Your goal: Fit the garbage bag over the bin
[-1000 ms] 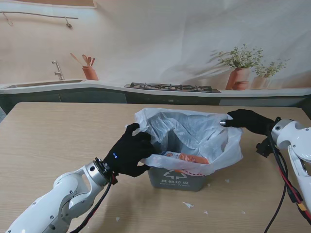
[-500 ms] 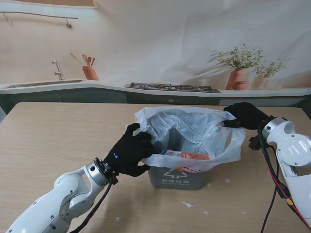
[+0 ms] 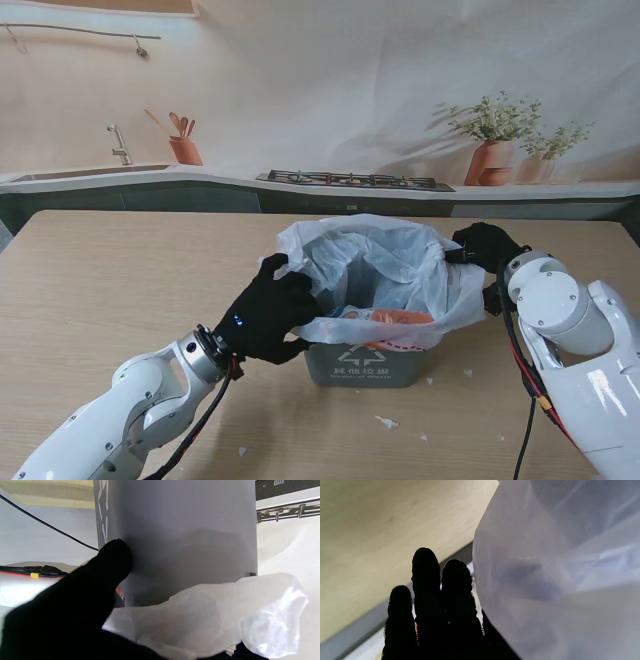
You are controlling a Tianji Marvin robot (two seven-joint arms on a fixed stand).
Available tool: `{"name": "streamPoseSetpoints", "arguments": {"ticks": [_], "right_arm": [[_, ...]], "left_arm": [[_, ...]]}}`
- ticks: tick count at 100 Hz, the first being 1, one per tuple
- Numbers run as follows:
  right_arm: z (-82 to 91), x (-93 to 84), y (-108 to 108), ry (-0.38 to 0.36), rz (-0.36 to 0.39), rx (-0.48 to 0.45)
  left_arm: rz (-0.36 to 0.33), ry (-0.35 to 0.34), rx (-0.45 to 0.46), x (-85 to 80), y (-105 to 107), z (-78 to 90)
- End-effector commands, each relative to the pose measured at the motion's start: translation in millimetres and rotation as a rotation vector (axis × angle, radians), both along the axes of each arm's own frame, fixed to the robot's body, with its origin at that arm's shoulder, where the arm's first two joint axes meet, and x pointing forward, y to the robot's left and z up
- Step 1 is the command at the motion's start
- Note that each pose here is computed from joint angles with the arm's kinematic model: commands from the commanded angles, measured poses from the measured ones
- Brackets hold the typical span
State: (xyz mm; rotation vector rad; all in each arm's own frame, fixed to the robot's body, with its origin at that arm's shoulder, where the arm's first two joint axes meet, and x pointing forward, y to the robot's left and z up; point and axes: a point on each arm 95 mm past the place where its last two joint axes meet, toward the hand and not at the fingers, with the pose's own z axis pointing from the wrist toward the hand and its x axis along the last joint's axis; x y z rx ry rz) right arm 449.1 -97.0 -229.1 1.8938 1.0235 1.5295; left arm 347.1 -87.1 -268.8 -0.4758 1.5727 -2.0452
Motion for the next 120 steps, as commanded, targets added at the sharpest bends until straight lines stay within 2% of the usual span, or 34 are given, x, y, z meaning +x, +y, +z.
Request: {"name": "streamPoseSetpoints", "arguments": {"ticks": [1,10,18,26,33,38,47,58,70,82,96,110,120], "right_arm": [[-11.5,-4.4,2,0.086,0.003,0.02],[-15.3,-6.6,1,0.153,-0.006,0.044],[-21.1,-7.6,-2,0.168,0.033,0.073],[-27.3,-7.3,-6,0.125,0.114,0.121],[-34.5,-6.1,-8,0.073,0.146,0.121],[-38.3,-6.0,-9,0.063,0.139,0.097],[-44.5,-7.9,-12,0.115,0.14,0.037],[-50.2,-9.3,-12,0.232,0.144,0.044],[-55.2,-7.5,-12,0.25,0.14,0.051],[-56.9,-8.0,-13,0.199,0.148,0.062],[-52.9,-13.4,-18,0.105,0.159,0.098],[-40.8,-20.0,-25,-0.04,0.12,0.157],[-30.6,-25.8,-29,-0.125,0.095,0.232]], "left_arm": [[0.008,0.071,0.065,-4.7,5,-27.4],[0.007,0.072,0.063,-4.9,4,-27.6],[0.007,0.071,0.065,-5.1,4,-27.6],[0.011,0.072,0.067,-4.9,5,-27.3],[0.014,0.074,0.066,-4.5,5,-27.2],[0.015,0.074,0.064,-4.4,4,-27.3],[0.013,0.073,0.064,-4.6,4,-27.4],[0.011,0.073,0.066,-4.6,4,-27.5],[0.013,0.071,0.065,-4.3,4,-27.5],[0.014,0.072,0.067,-3.9,4,-27.7],[0.015,0.076,0.069,-3.7,4,-27.8],[0.015,0.077,0.069,-3.6,4,-27.8],[0.018,0.078,0.07,-3.5,3,-27.9]]}}
